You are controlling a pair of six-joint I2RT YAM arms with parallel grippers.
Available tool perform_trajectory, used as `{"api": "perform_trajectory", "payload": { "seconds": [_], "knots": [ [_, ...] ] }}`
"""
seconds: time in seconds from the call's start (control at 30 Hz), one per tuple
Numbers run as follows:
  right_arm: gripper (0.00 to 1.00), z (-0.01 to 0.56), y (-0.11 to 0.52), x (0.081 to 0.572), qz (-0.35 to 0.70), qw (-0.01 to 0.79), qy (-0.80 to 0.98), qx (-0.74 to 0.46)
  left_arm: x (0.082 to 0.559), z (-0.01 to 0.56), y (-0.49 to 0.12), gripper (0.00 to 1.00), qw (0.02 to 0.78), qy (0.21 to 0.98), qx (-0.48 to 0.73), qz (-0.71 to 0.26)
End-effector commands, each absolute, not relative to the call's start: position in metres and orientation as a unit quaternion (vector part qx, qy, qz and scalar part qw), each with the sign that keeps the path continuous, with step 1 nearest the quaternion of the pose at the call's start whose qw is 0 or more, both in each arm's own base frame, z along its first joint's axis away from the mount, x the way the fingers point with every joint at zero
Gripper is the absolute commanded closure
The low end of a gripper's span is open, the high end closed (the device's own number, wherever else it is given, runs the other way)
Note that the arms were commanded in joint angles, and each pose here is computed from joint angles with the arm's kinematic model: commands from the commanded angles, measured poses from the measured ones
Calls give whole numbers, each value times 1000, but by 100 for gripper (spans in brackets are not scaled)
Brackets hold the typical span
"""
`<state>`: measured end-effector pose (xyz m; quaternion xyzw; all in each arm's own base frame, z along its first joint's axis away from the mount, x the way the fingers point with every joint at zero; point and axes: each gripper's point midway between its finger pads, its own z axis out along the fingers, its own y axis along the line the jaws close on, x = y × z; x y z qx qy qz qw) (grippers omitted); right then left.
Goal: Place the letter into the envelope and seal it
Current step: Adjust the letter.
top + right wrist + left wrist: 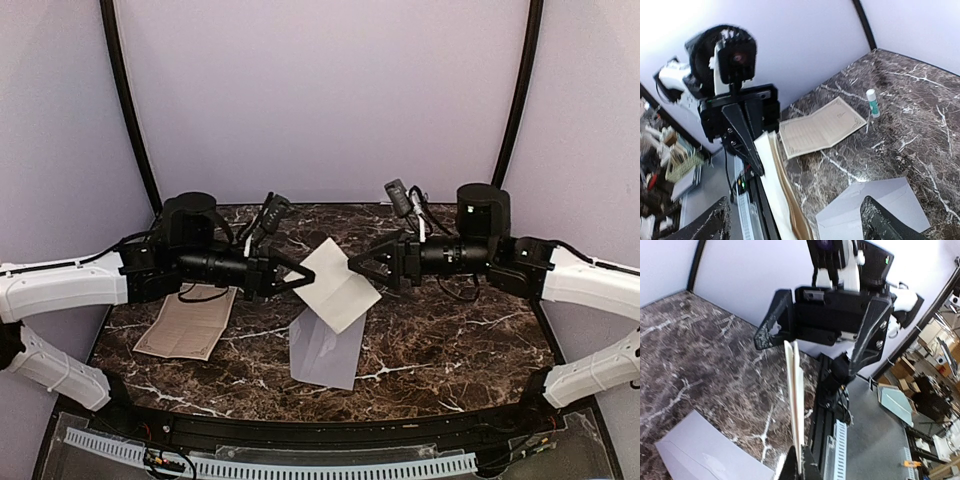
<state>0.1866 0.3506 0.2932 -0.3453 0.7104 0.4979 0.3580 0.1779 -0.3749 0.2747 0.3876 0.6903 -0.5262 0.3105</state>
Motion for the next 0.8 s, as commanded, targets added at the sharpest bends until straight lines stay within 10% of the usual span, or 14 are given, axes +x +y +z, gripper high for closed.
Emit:
{"api": "perform_trajectory", "payload": {
  "seconds": [0.0, 0.4, 0.77],
  "knots": [
    [11, 336, 331, 220, 532, 487, 662, -204, 219, 365, -342, 100, 520, 620, 245, -534],
    [9, 349, 367, 199, 591, 475, 608, -236, 211, 396, -323, 100, 566, 556, 189, -578],
    [42, 374, 385, 201, 610, 487, 570, -258, 199, 389, -323, 100, 536, 552, 182, -613]
  ]
}}
